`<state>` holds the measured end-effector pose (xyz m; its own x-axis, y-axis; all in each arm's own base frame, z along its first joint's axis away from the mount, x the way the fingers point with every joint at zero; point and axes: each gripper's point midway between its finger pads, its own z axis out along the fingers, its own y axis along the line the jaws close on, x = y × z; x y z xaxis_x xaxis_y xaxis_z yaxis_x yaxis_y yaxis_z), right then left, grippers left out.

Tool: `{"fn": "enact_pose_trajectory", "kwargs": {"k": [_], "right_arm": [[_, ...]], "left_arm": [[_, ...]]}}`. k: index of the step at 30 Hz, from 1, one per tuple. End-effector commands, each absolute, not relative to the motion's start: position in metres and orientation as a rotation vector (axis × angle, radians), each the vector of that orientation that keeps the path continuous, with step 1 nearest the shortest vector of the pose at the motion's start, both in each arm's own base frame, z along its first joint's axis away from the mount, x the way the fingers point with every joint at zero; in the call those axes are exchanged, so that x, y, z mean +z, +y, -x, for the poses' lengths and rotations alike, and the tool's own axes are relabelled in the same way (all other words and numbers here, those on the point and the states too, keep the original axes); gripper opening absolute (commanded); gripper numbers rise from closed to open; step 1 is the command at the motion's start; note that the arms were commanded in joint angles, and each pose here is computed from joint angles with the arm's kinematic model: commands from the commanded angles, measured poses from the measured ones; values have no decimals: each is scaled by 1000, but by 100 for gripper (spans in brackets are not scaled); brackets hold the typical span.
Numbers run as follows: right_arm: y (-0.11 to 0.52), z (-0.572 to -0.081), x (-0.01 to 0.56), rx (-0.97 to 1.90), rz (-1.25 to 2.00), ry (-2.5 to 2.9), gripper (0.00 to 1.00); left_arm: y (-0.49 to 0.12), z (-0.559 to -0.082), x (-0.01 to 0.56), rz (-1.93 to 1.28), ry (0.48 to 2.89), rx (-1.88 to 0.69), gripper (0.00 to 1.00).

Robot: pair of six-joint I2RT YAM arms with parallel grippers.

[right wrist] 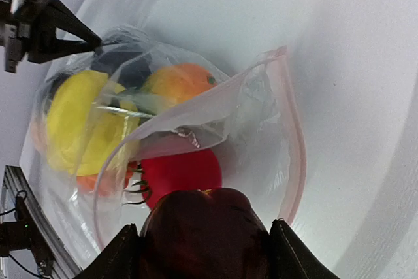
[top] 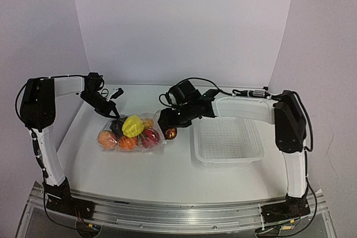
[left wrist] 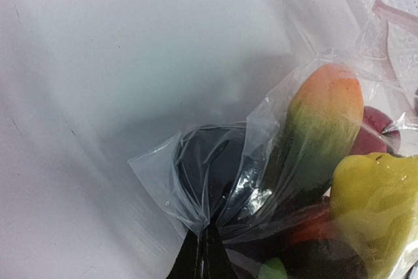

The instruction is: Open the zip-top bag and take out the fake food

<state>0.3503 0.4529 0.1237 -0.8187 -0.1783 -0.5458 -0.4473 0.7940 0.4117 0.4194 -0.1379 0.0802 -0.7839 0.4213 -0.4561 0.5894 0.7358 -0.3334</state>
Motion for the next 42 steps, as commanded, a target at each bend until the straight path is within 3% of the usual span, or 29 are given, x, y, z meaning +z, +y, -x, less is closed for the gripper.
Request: {"fn": "enact_pose_trajectory", "kwargs": {"k": [1, 6, 12, 17, 21, 23, 28, 29, 35, 39, 42], "right_arm": [[446, -348, 176, 901, 396, 2401, 18], [428, -355, 198, 944, 274, 2350, 17], [342, -383, 225, 651, 76, 2239, 17], [245, -395, 189, 186, 25, 2347, 20], [227, -404, 147, 112, 58, 2489, 26], [228, -413, 135, 87, 80, 2525, 38], [238, -431, 142, 79, 104, 2537, 84], [240, -432, 147, 84, 106, 2529, 86], [281, -430, 185, 148, 294, 2433, 84], [358, -406, 188, 399, 567, 2368, 69], [402, -389, 172, 672, 586, 2414, 56]], "left_arm": [[-126, -419, 79, -775, 2603, -593, 0], [-127, -417, 75, -762, 2609, -610, 0], [-127, -421, 75, -783, 2587, -597, 0], [-129, -423, 77, -797, 2570, -606, 0], [-132, -424, 77, -805, 2564, -623, 0], [-132, -424, 77, -802, 2563, -630, 0], [-133, -423, 79, -799, 2561, -638, 0], [-133, -423, 80, -800, 2560, -637, 0], [-133, -423, 78, -800, 2565, -637, 0], [-132, -423, 77, -804, 2567, -633, 0], [-132, -424, 77, -805, 2564, -631, 0]]}}
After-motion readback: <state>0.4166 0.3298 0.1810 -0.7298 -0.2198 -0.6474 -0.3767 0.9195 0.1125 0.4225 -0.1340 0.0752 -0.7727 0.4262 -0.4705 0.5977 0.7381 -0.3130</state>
